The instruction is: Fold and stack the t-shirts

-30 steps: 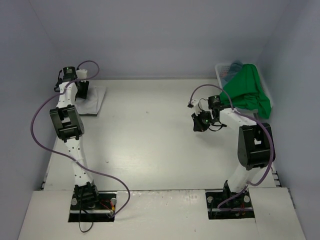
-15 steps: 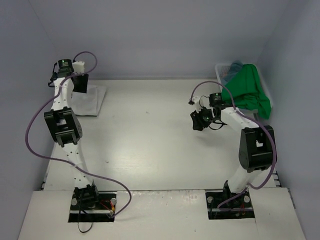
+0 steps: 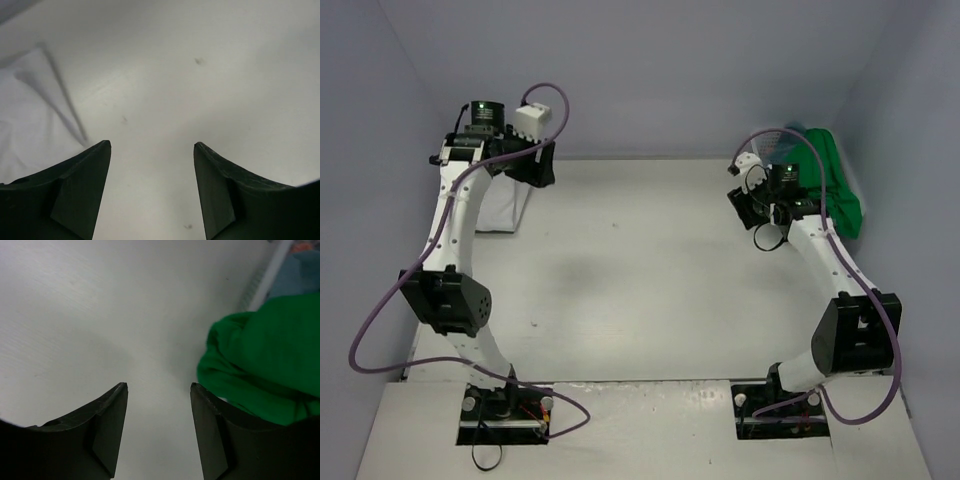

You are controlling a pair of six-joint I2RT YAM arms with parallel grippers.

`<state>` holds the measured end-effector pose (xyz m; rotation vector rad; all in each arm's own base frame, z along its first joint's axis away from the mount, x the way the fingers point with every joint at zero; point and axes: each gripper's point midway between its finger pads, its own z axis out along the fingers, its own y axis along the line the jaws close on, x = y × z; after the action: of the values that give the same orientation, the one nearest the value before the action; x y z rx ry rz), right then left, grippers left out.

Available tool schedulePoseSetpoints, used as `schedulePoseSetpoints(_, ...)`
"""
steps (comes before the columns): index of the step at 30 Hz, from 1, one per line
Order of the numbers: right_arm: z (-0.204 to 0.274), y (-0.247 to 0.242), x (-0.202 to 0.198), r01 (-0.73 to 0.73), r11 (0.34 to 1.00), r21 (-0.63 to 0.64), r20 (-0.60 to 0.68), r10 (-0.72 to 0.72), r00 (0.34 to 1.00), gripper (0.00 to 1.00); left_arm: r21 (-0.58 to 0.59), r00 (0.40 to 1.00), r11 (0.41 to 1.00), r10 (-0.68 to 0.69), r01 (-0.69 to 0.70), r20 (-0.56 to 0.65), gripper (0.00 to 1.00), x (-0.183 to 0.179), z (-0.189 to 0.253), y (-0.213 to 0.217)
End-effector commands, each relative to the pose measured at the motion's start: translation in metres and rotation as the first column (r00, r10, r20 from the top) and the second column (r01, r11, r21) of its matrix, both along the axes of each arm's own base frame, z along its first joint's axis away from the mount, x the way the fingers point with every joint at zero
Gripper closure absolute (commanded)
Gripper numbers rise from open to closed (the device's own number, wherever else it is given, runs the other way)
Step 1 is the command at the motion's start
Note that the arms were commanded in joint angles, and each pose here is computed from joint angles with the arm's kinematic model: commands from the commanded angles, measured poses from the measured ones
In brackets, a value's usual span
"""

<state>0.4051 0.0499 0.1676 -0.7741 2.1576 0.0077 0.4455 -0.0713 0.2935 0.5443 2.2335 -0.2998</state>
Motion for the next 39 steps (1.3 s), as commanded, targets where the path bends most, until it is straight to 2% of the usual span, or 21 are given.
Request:
schedulePoseSetpoints(1,0.059,-0.046,0.027,0.185,0.981,-0.062,0.194,-0.17,0.966,0.5,-0.04,0.991,0.993,-0.115,0.112,-0.075,0.38,-0.058,0.004,-0.027)
schedulePoseSetpoints(5,0.062,-0.072,0.039,0.28,0.955,-0.099,0.217,-0.254,0.942,0.5,-0.087,0.971,0.97,-0.231,0.226,-0.065,0.38,-0.101,0.008,-0.05)
schedulePoseSetpoints(10,0.062,-0.1,0.058,0.366,0.922,-0.129,0.242,-0.328,0.913,0.49,-0.053,0.944,0.947,-0.319,0.315,-0.084,0.37,-0.133,-0.013,-0.047)
schedulePoseSetpoints(15,0.053,-0.104,0.075,0.38,0.916,-0.128,0.226,-0.346,0.911,0.48,-0.095,0.917,0.918,-0.392,0.384,-0.077,0.37,-0.158,-0.021,-0.054)
schedulePoseSetpoints(25,0.014,-0.098,0.094,0.378,0.919,-0.108,0.124,-0.365,0.923,0.46,-0.086,0.909,0.917,-0.397,0.389,-0.124,0.37,-0.171,-0.049,-0.046)
schedulePoseSetpoints(30,0.009,-0.086,0.103,0.37,0.928,-0.038,0.095,-0.365,0.926,0.46,-0.116,0.917,0.923,-0.381,0.368,-0.117,0.37,-0.171,-0.054,-0.041)
schedulePoseSetpoints(35,-0.011,-0.082,0.104,0.379,0.925,-0.036,0.061,-0.376,0.925,0.48,-0.121,0.932,0.932,-0.352,0.341,-0.085,0.36,-0.172,-0.053,-0.035)
schedulePoseSetpoints(37,-0.019,-0.083,0.103,0.381,0.922,-0.07,0.065,-0.377,0.924,0.66,-0.13,0.94,0.938,-0.333,0.322,-0.076,0.35,-0.172,-0.053,-0.031)
schedulePoseSetpoints(38,-0.025,-0.083,0.103,0.378,0.923,-0.075,0.066,-0.374,0.925,0.8,-0.135,0.941,0.938,-0.331,0.32,-0.07,0.35,-0.171,-0.052,-0.031)
schedulePoseSetpoints(39,-0.026,-0.083,0.102,0.376,0.923,-0.077,0.068,-0.372,0.926,1.0,-0.14,0.942,0.938,-0.327,0.316,-0.069,0.35,-0.17,-0.052,-0.03)
